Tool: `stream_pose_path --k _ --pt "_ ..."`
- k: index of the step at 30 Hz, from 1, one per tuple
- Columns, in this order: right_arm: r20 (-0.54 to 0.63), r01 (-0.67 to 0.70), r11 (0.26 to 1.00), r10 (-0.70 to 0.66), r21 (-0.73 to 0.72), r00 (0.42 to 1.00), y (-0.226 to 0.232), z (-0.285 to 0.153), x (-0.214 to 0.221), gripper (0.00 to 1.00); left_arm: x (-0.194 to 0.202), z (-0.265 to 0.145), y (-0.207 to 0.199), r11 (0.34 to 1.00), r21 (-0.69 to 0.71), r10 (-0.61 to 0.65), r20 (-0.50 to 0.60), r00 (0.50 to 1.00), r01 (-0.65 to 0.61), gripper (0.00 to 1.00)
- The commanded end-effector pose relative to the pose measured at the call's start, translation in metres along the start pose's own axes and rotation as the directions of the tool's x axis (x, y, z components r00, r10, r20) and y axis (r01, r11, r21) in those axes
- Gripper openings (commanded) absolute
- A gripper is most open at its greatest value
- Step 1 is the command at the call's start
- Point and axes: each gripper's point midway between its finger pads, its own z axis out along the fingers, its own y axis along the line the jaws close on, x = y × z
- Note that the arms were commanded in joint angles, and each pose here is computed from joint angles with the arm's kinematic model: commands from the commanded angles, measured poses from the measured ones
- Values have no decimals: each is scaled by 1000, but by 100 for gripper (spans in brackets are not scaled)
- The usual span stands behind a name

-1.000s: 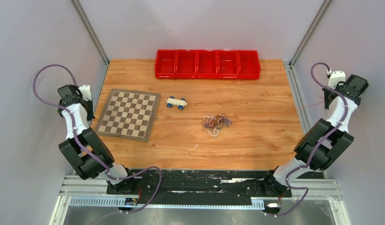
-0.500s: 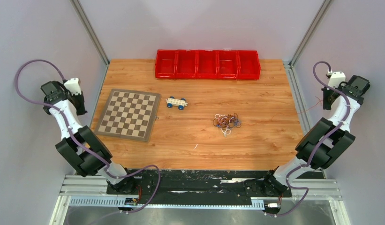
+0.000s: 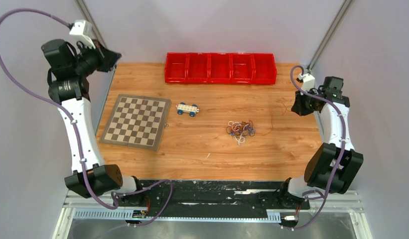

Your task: Untangle the cables

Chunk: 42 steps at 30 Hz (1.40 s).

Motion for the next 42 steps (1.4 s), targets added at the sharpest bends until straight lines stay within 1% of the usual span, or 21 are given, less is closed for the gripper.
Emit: stream_pose_path --k 1,2,3,4,5,6,7,8,9,10,16,19,22,30,33,35,36,39,40,41,42 --pt "46 -19 995 23 -101 999 36 5 -18 0 -65 40 -3 996 63 -75 166 983 65 0" --pt "43 -25 993 30 -116 999 41 8 -19 0 -79 44 -12 994 83 -83 195 977 68 0" --pt "40 -33 991 38 -127 998 45 10 -19 0 -84 57 -4 995 77 -85 216 973 70 0" --pt "37 -38 990 44 -139 998 49 12 -20 0 -96 61 -12 993 96 -89 242 966 67 0" --pt "33 -43 988 48 -148 998 52 13 -19 0 -99 74 -3 994 87 -89 259 962 69 0" --pt "29 -48 987 53 -152 998 53 14 -19 0 -111 78 -10 995 91 -76 291 954 51 0" --pt "27 -51 987 56 -155 998 55 15 -18 0 -107 92 -4 994 87 -81 282 956 59 0" --pt "22 -55 986 59 -158 998 56 16 -17 0 -117 96 -10 996 85 -61 306 950 36 0" --pt "17 -58 985 62 -159 998 56 18 -16 0 -112 109 -4 996 81 -65 296 953 43 0" --pt "13 -64 985 67 -161 998 56 19 -15 0 -117 114 -9 996 85 -51 315 948 25 0" --pt "-17 -91 983 89 -162 996 53 28 -10 0 -112 165 -3 995 96 -55 345 937 24 0" --pt "-28 -101 981 98 -165 995 50 33 -11 0 -96 194 9 995 93 -74 325 943 46 0" --pt "-39 -111 980 105 -163 994 47 38 -11 0 -87 213 13 993 99 -86 313 946 58 0" --pt "-65 -118 981 109 -155 992 41 46 -7 0 -98 214 8 994 106 -64 360 931 27 0" --pt "-76 -135 978 124 -157 989 40 50 -6 0 -107 220 6 995 98 -26 400 916 -14 0" --pt "-79 -140 978 129 -157 989 39 52 -6 0 -104 231 8 995 91 -9 414 910 -32 0" --pt "-81 -140 978 128 -153 988 38 53 -6 0 -95 242 11 995 91 -9 405 914 -31 0" --pt "-91 -138 980 126 -145 988 36 54 -4 0 -82 262 9 993 78 48 410 911 -88 0" --pt "-95 -138 980 126 -142 988 36 54 -3 0 -72 272 15 991 62 82 398 914 -116 0" --pt "-98 -139 980 126 -140 987 36 54 -2 0 -66 280 4 988 76 92 394 915 -132 0" --pt "-101 -140 980 127 -138 987 35 54 -1 0 -55 290 5 986 72 113 379 919 -151 0"
